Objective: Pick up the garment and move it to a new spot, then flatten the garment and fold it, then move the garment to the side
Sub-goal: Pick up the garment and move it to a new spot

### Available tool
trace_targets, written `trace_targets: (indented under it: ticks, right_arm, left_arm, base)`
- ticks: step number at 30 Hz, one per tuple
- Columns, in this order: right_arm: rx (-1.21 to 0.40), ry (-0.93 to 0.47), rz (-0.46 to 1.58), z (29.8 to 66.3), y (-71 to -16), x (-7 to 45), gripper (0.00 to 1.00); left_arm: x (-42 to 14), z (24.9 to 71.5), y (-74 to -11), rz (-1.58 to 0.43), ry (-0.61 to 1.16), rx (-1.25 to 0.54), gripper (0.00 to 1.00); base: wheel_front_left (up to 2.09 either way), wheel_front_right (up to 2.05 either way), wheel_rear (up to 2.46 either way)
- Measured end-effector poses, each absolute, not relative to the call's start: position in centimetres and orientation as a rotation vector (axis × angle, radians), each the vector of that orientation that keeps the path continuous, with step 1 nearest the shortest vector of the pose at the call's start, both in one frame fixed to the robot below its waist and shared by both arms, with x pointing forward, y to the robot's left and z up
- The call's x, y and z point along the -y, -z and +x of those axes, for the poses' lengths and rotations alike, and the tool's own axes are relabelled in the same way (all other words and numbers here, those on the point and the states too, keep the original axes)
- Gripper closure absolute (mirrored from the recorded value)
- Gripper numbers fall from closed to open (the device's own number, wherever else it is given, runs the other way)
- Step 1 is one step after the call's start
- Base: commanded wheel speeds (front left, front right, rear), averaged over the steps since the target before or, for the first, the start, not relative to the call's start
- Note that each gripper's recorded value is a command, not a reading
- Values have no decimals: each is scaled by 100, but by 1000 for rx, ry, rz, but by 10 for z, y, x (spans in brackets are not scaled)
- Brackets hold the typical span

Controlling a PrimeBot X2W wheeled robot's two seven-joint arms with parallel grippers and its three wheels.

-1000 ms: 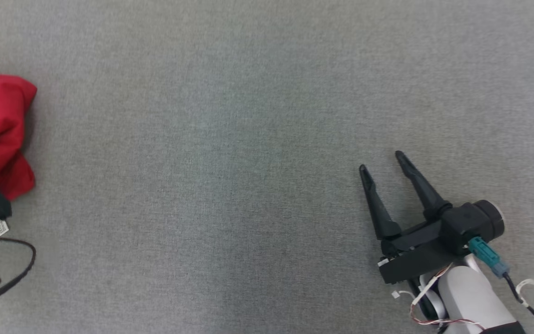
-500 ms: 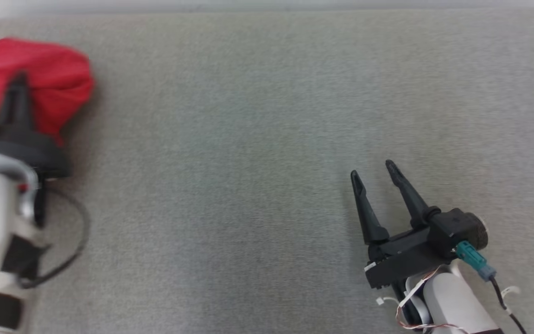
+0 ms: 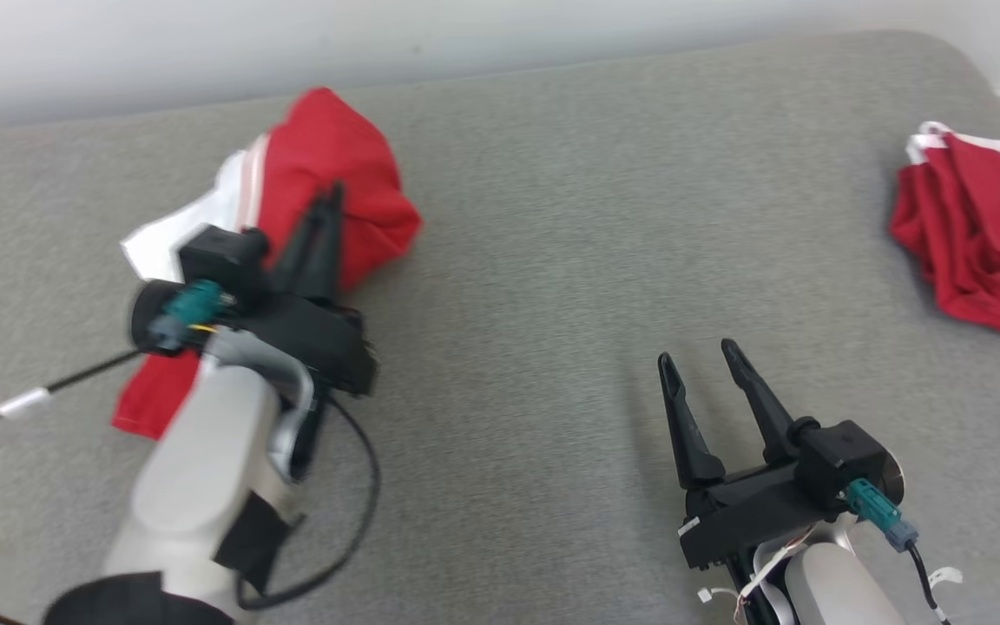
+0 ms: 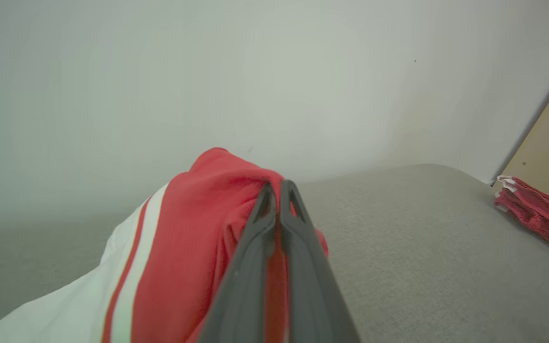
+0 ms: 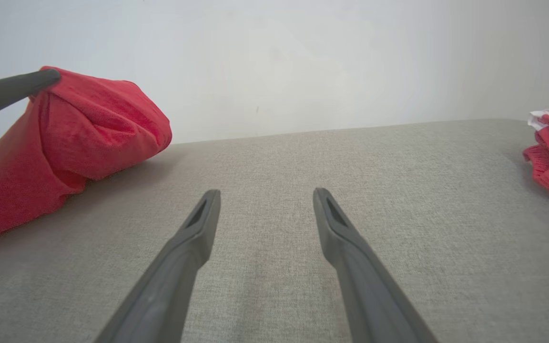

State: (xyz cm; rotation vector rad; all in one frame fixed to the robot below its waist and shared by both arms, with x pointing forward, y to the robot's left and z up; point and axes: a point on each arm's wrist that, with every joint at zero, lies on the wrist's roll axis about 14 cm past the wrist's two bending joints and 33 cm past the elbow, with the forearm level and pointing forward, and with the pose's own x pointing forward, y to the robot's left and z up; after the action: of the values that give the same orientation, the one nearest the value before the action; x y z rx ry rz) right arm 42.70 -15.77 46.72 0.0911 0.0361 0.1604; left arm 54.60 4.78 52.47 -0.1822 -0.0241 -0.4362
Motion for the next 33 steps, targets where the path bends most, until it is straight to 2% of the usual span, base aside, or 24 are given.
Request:
trace_targets:
  ticks: [8, 12, 14, 15, 20, 33]
  right_arm:
    - [-29, -66, 85, 408, -473, 188, 0]
    - [-17, -45, 90, 402, -478, 193, 0]
    - [-10, -39, 93, 400, -480, 195, 0]
    - [-8, -37, 94, 399, -481, 195, 0]
    - [4, -34, 103, 399, -485, 194, 0]
    - [29, -45, 121, 392, -492, 186, 0]
  left_arm:
    - [48, 499, -523, -245, 684, -5, 100]
    - [61, 478, -504, -252, 718, -68, 100]
    - [60, 473, -499, -250, 715, -84, 10]
    - [58, 470, -495, -250, 710, -93, 0]
    - [26, 468, -485, -270, 612, -103, 0]
    - [-113, 442, -475, -209, 227, -48, 0]
  base:
    - [0, 0, 0]
    - [0, 0, 0]
    - [0, 0, 0]
    - [0, 0, 0]
    - [0, 0, 0]
    - [0, 0, 0]
